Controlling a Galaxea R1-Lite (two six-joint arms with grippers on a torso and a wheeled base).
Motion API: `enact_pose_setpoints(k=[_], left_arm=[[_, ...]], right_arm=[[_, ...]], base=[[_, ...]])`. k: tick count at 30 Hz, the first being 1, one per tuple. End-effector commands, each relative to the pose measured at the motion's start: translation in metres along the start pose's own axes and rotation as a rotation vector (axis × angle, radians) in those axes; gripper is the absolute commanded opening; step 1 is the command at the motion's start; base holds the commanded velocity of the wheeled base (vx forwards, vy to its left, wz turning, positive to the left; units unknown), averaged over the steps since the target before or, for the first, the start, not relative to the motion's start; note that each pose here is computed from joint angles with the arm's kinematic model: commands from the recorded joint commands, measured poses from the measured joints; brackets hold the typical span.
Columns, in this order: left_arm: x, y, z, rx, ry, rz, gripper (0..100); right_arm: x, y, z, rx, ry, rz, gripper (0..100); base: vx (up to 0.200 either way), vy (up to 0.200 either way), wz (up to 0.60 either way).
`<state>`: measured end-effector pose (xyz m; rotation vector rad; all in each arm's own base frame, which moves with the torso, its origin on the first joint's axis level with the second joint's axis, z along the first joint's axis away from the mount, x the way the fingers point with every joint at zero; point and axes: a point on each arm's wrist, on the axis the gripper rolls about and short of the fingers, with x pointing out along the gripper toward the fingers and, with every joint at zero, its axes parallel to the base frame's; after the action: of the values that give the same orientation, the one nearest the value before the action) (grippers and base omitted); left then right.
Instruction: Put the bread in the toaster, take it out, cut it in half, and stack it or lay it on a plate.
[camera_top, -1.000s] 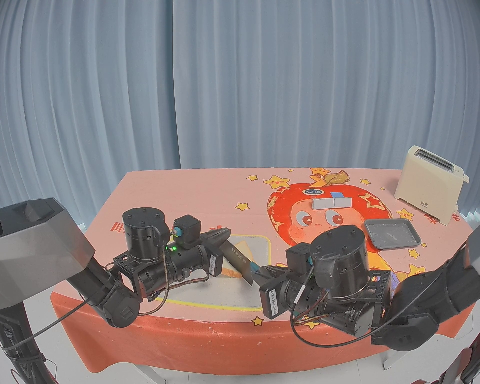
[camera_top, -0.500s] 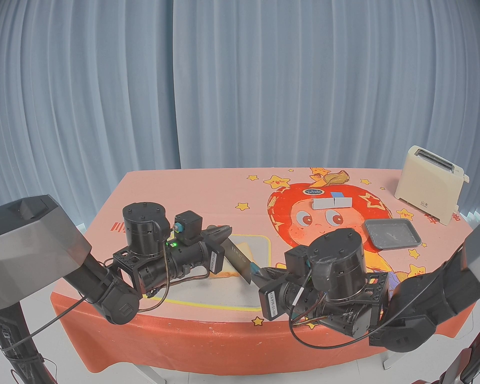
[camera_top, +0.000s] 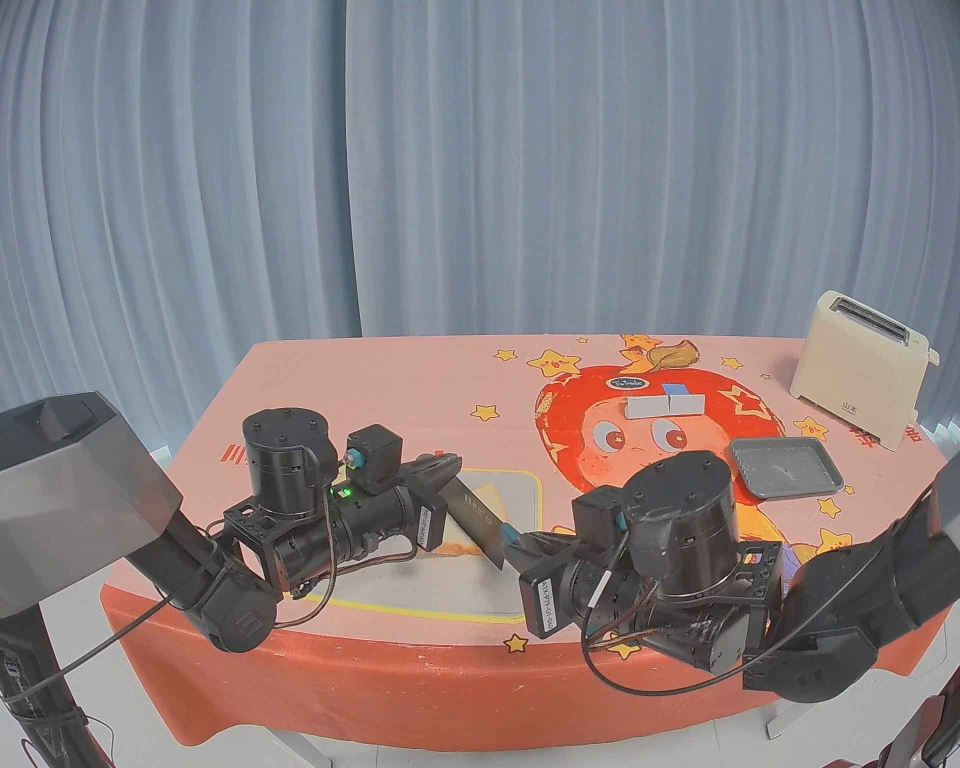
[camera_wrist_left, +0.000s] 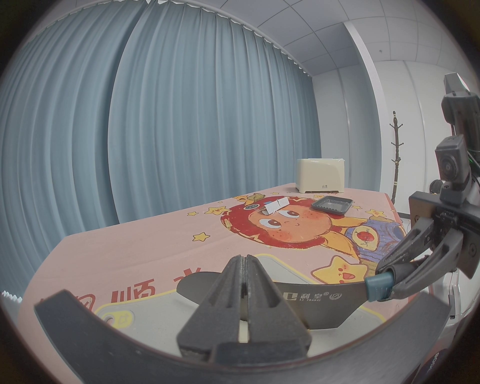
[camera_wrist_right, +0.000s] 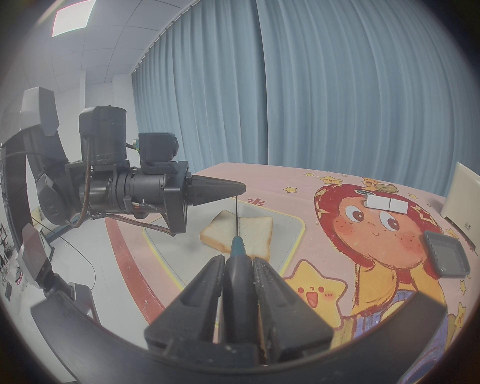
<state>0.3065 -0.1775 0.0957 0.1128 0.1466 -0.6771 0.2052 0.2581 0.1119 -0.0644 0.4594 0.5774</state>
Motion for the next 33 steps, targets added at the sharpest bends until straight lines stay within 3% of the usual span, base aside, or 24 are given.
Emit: enact_pose_setpoints(k=[1,13,19,33], left_arm=[[0.0,0.0,-0.002,-0.001,0.005,-0.001,0],[-0.001,-0.002,-0.022,-0.012,0.074,-0.005,0],[-0.002,-0.004,-0.022,-0.011,0.076,-0.011,0],[-0.001,-0.002,-0.02,-0.01,0.065,-0.006,0]], right_arm=[[-0.003,0.0,0.002,0.002,-0.012,0.003,0],[0.0,0.002,-0.001,-0.005,0.004,0.005,0],[0.006,0.003,-0.008,-0.01,0.026,0.0,0],[-0.001,0.001,-0.002,-0.004,0.003,0.004,0]], base=[[0.0,0.0,0.0],[0.0,0.0,0.0],[0.0,0.0,0.0],[0.0,0.0,0.0]])
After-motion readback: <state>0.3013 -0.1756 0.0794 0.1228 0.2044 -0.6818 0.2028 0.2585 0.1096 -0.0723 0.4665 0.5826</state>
